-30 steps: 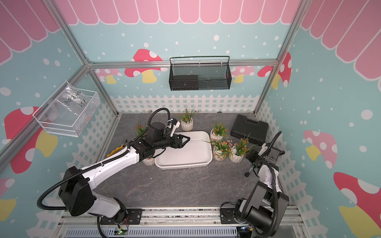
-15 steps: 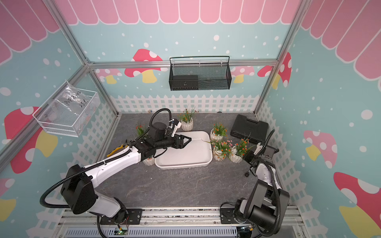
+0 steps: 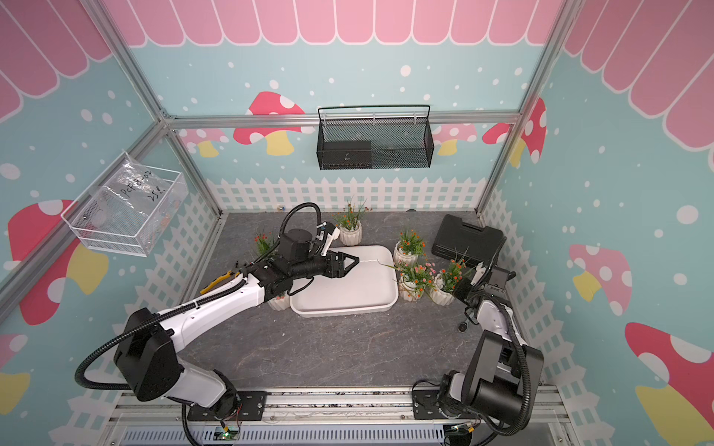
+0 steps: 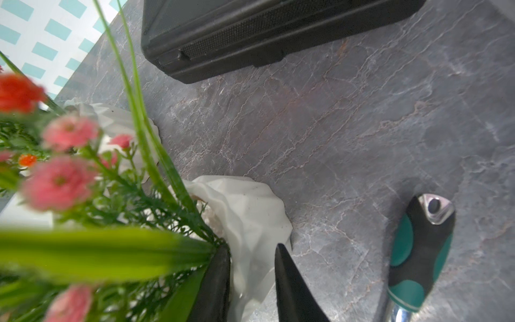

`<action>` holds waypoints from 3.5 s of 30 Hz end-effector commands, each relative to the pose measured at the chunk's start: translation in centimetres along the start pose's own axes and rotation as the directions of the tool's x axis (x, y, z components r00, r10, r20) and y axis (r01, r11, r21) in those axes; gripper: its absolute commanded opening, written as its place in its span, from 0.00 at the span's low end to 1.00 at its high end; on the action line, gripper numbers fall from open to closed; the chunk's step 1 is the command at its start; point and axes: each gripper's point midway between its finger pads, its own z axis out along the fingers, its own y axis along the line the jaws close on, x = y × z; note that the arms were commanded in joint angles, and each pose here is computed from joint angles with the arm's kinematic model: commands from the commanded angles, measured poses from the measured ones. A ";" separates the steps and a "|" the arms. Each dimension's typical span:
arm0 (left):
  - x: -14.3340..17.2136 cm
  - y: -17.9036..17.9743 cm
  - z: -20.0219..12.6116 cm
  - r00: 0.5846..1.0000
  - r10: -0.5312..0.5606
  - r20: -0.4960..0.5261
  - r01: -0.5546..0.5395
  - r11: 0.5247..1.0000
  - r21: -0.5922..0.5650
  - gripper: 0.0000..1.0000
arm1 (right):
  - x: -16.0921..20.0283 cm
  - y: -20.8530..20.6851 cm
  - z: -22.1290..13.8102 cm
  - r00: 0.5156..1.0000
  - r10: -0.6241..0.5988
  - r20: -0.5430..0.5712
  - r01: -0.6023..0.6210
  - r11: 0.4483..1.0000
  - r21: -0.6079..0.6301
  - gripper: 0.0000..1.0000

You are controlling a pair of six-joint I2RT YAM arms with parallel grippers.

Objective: Put the potted gypsophila into the storage box
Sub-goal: Pick up the baby's breath potted plant from the center of the board, then place the baby's breath potted plant at the storage box.

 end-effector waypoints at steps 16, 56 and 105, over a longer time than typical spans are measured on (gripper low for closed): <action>-0.3 -0.8 1.0 1.000 -0.006 0.001 0.006 1.000 0.020 0.71 | -0.6 -0.7 0.5 0.996 -0.083 -0.018 0.085 0.985 0.149 0.18; 1.9 -0.6 -0.1 0.999 0.038 -0.010 -0.038 0.999 0.012 0.69 | -8.0 14.0 -13.5 0.916 -0.300 0.266 0.350 0.922 -0.166 0.00; 7.2 12.2 -18.2 0.951 -0.275 0.141 0.308 0.807 -0.504 0.64 | 15.4 45.1 4.0 0.637 -0.770 -0.022 0.673 0.570 -0.471 0.00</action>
